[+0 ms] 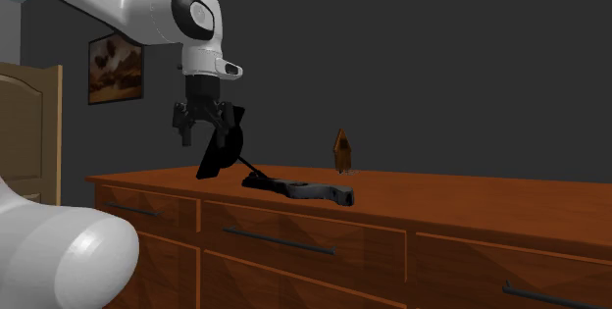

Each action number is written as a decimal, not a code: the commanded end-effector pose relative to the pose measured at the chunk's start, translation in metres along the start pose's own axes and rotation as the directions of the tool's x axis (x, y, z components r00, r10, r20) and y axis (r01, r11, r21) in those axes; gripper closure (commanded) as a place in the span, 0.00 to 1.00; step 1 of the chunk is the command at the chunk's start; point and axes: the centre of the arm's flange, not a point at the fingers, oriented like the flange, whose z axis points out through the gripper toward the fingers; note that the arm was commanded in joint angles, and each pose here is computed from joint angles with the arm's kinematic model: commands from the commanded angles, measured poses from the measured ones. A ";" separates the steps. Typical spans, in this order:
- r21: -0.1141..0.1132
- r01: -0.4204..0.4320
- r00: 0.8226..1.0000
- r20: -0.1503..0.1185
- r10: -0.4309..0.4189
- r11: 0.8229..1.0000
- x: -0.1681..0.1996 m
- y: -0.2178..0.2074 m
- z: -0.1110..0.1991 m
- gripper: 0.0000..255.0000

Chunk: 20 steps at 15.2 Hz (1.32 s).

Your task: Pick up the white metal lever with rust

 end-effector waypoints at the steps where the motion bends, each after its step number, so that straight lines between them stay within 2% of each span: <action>1: 0.000 0.000 1.000 0.000 0.000 1.000 0.000 0.000 0.000 0.00; 3: 0.000 0.104 0.994 0.018 -0.104 0.995 0.017 0.021 0.005 0.00; 5: 0.002 0.208 0.978 0.036 -0.208 0.978 0.036 0.041 0.011 0.00; 7: 0.005 0.309 0.950 0.054 -0.308 0.951 0.057 0.058 0.017 0.00; 9: 0.011 0.406 0.911 0.072 -0.406 0.914 0.080 0.073 0.023 0.00; 11: 0.018 0.499 0.862 0.088 -0.498 0.866 0.104 0.085 0.030 0.00; 13: 0.027 0.586 0.804 0.104 -0.586 0.810 0.128 0.095 0.037 0.00; 15: 0.037 0.667 0.736 0.119 -0.666 0.744 0.154 0.103 0.045 0.00; 18: 0.056 0.774 0.620 0.139 -0.772 0.631 0.193 0.109 0.057 0.00; 19: 0.059 0.788 0.601 0.141 -0.787 0.612 0.199 0.109 0.059 0.00; 20: 0.059 0.788 0.601 0.141 -0.787 0.612 0.199 0.109 0.064 0.00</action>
